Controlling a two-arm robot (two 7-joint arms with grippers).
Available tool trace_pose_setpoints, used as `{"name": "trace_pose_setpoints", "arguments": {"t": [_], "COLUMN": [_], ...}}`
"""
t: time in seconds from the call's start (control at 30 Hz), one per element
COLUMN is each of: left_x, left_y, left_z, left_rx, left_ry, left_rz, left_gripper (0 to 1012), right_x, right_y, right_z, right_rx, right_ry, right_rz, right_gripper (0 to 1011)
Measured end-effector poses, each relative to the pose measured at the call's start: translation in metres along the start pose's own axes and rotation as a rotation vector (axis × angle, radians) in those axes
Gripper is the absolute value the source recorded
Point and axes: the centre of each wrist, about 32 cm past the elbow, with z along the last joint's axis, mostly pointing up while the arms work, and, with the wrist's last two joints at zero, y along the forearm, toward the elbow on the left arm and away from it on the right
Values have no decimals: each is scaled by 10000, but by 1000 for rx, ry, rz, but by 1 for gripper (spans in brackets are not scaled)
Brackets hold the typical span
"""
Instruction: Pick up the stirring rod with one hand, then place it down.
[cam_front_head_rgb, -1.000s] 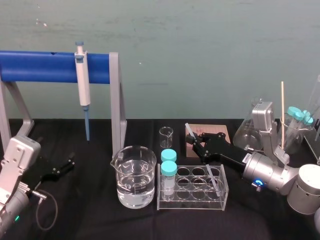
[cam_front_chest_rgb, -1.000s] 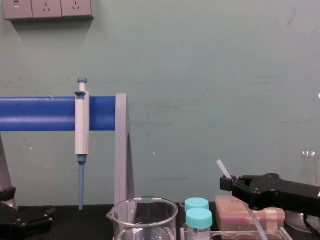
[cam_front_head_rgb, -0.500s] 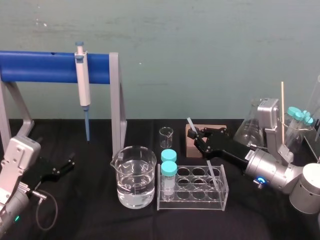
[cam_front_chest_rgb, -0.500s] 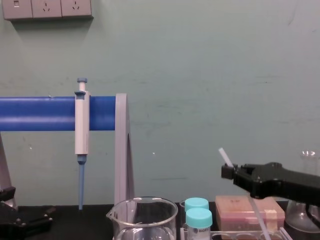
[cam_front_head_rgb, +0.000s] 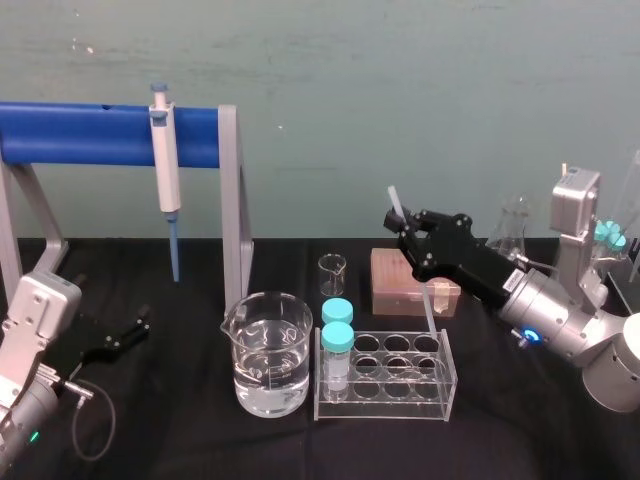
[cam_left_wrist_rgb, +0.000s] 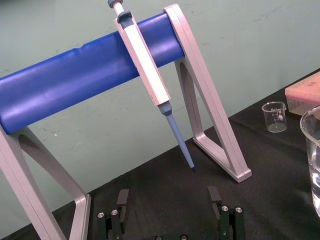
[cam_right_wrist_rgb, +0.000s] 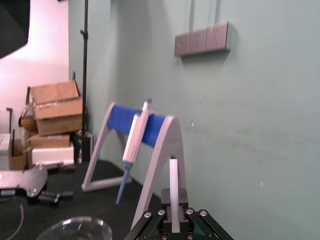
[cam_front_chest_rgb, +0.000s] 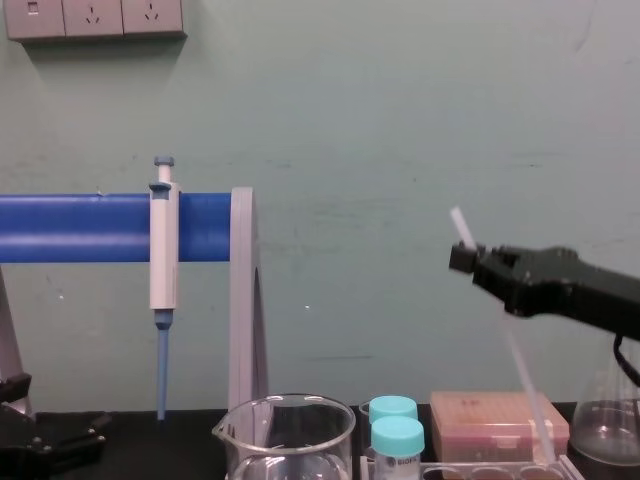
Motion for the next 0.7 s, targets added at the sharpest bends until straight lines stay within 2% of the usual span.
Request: {"name": "trace_pose_setpoints", "arguments": {"t": [0.23,0.4,0.53,0.63,0.7], "left_x": [0,0,0,0,0], "left_y": [0,0,0,0,0], "left_z": [0,0,0,0,0], "left_rx": [0,0,0,0,0], "left_ry": [0,0,0,0,0], "left_rz": [0,0,0,0,0], "left_gripper": [1000,1000,1000,1000,1000], "right_x": [-14,-46,-88,-133,-151], "right_y": [3,-24,-50,-83,-99], "right_z": [84,115,94,28,-13], "right_rx": [68,118,149,183,196], "right_ry": [-36,-90,-140,-183,-192], "right_rz": [-17,-44,-67,-83,-89], "right_gripper": [72,72,72,72,72]}}
